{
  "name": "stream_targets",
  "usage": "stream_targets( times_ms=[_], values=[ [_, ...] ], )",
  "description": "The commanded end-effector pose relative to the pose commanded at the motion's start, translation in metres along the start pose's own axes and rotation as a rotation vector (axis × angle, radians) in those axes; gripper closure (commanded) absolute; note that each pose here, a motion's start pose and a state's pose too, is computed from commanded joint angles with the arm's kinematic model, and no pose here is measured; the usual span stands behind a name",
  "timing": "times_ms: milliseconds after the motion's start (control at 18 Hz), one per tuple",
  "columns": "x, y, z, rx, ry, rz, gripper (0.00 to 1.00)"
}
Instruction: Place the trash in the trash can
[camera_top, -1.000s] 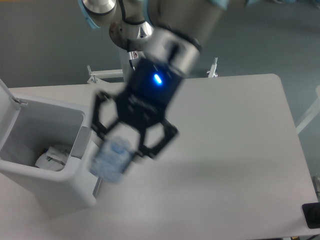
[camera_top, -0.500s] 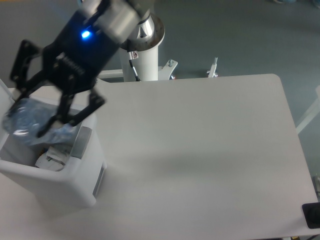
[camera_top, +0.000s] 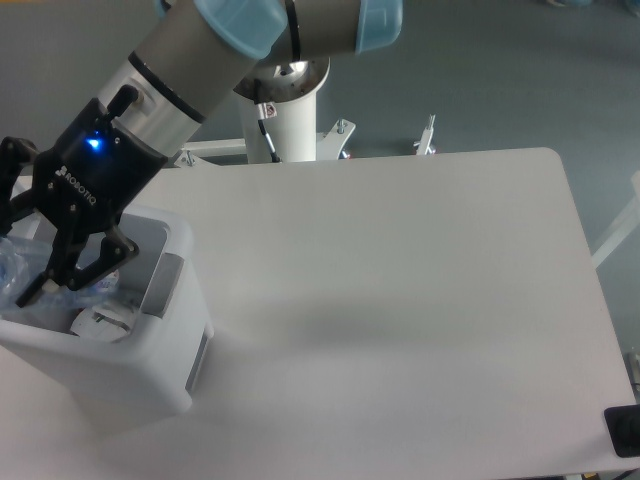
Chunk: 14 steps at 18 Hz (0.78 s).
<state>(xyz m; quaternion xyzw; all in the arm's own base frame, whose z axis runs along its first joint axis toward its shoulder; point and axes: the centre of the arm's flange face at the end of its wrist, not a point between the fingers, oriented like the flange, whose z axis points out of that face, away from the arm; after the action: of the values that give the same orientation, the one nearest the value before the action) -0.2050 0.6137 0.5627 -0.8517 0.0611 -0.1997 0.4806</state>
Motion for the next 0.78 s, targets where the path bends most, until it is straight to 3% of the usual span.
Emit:
stream_targets(
  times_ms=[222, 444, 611, 778],
  values=[
    [-0.01, 0.003, -0.004, -0.004, -0.02, -0.013, 0.0],
    [-0.056, 0.008, -0.05, 0.027, -0.111, -0.075, 0.0],
    [-0.096, 0.015, -0.093, 0.035, -0.228, -0.11, 0.0],
    [-0.123, 0.031, -0.11, -0.016, -0.353, -0.137, 0.0]
  ],
)
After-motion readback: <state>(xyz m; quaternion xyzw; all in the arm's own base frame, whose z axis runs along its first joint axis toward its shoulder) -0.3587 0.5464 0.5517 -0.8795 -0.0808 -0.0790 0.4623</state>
